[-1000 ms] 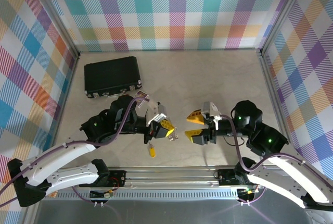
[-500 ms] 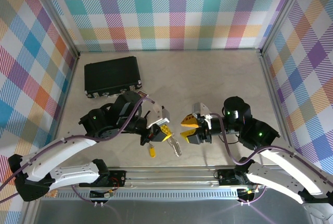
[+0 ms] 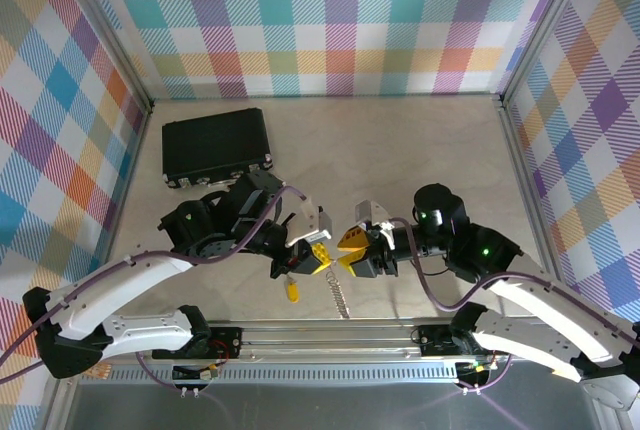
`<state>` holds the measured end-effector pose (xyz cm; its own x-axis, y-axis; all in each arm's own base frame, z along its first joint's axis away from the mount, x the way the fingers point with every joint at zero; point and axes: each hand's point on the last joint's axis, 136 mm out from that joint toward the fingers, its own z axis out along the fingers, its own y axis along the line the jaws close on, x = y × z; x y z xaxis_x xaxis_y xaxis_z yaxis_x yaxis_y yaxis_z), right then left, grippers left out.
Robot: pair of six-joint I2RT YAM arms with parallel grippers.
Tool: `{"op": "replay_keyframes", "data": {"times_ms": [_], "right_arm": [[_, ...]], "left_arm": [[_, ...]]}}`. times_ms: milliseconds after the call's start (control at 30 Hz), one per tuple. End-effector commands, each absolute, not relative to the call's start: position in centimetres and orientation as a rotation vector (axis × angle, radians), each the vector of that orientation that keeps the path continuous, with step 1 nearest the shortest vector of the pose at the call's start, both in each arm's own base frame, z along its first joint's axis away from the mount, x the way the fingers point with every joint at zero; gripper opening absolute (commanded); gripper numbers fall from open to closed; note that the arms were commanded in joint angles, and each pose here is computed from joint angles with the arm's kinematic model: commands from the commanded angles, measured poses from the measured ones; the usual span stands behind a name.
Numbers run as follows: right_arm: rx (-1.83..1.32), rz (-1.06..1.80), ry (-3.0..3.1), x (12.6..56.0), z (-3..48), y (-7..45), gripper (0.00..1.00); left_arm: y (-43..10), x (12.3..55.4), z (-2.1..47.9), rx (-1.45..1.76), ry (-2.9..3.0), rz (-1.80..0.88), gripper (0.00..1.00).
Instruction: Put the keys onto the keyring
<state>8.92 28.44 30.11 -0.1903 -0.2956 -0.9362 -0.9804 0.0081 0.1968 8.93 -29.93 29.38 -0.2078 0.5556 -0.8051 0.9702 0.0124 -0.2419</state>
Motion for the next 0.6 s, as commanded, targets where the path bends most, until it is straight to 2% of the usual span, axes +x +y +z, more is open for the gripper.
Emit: {"op": "replay_keyframes", "data": {"times_ms": [0, 333, 567], "right_arm": [[-1.373, 1.258, 1.545, 8.2, 29.9, 28.8, 0.33], [-1.426, 1.332, 1.540, 7.1, 29.2, 29.5, 0.28], [-1.442, 1.338, 1.548, 6.9, 28.8, 29.8, 0.16]], "left_arm": [[-30.3, 8.1, 30.9, 1.596, 1.728, -1.134, 0.00], [-30.5, 7.9, 30.8, 1.603, 1.721, -1.140, 0.00], [-30.5, 7.8, 30.9, 1.606, 1.712, -1.150, 0.00]]}}
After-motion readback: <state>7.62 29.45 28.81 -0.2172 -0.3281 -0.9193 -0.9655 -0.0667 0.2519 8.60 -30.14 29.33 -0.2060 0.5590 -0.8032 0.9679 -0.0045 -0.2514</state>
